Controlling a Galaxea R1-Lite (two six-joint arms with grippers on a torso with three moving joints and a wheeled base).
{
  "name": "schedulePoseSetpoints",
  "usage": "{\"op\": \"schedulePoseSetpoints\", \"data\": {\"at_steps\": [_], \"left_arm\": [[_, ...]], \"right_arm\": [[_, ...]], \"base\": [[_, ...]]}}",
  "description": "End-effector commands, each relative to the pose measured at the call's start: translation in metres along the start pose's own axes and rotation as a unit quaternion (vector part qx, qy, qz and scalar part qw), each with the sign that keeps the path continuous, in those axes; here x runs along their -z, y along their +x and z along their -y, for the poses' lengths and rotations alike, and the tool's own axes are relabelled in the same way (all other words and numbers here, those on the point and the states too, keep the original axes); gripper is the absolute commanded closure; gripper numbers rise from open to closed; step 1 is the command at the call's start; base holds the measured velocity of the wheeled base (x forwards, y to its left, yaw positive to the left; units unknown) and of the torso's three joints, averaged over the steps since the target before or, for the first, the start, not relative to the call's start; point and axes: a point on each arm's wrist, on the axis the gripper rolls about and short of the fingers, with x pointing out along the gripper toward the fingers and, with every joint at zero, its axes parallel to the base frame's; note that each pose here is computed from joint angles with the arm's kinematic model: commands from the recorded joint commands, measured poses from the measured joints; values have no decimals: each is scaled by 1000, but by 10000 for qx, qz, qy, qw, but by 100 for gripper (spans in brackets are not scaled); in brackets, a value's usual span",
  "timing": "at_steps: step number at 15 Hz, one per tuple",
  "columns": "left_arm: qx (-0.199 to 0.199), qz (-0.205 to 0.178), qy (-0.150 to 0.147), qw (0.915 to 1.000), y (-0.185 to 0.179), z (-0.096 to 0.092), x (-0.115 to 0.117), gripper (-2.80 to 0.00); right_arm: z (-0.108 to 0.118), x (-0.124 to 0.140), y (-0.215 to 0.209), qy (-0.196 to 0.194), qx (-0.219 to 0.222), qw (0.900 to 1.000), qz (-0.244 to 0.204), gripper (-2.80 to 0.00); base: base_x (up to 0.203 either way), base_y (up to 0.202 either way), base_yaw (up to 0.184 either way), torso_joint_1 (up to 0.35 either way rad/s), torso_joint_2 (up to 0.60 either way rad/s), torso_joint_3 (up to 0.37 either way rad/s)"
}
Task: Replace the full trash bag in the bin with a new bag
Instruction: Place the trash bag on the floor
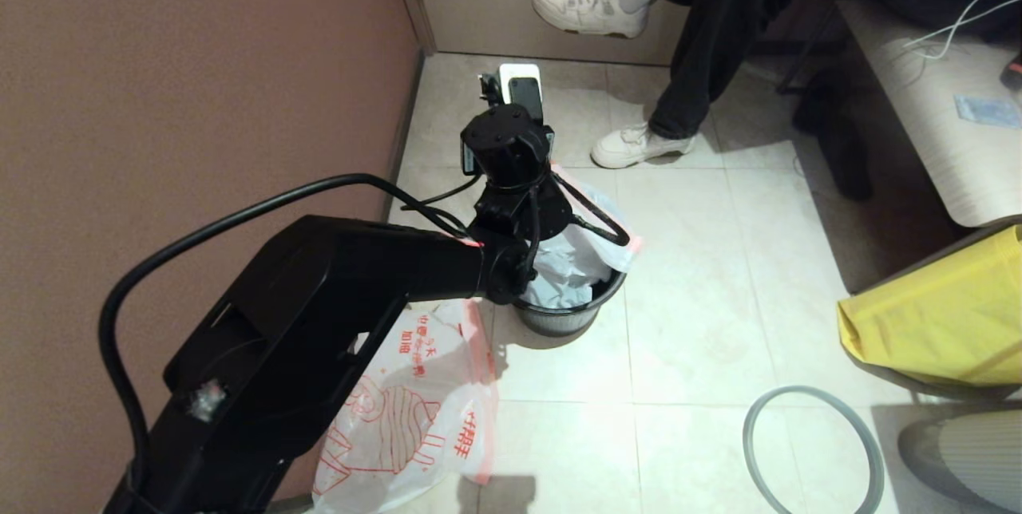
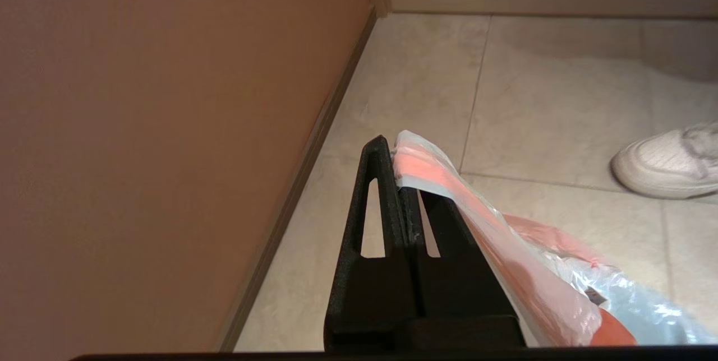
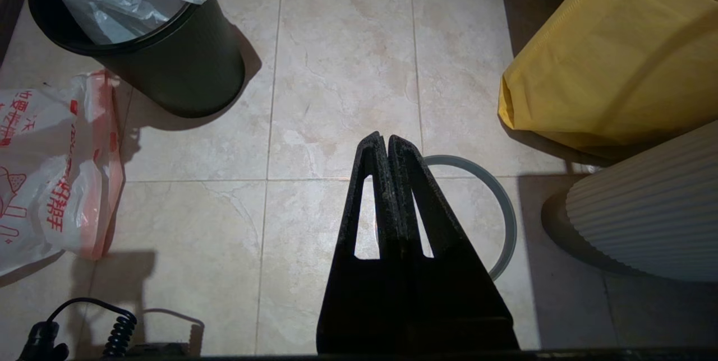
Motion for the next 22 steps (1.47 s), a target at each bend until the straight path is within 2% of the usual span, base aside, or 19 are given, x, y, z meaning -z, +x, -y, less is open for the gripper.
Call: {"op": "schedulePoseSetpoints", "data": {"at_steps": [1, 4, 7, 14, 18, 22], "left_arm": [[-96, 105, -187, 9997, 0, -12, -26, 0], [-120, 132, -235, 9996, 0, -26, -54, 0], [-205, 247, -390, 9987, 1, -49, -88, 0], [-595, 488, -531, 9956, 11, -130, -164, 0], [-932, 742, -265, 9925, 17, -180, -194, 0], [-1280, 785, 64, 9886, 28, -203, -197, 0]], "right_arm": [[0, 0, 0, 0, -2, 10000, -2, 0], [0, 0, 0, 0, -2, 10000, -2, 0], [0, 0, 0, 0, -2, 10000, -2, 0], [0, 0, 0, 0, -2, 10000, -2, 0], [0, 0, 0, 0, -2, 10000, -2, 0], [0, 0, 0, 0, -2, 10000, -2, 0]], "base": [[0, 0, 0, 0, 0, 0], [0, 0, 0, 0, 0, 0], [0, 0, 0, 0, 0, 0], [0, 0, 0, 0, 0, 0], [0, 0, 0, 0, 0, 0], [0, 0, 0, 0, 0, 0]]}}
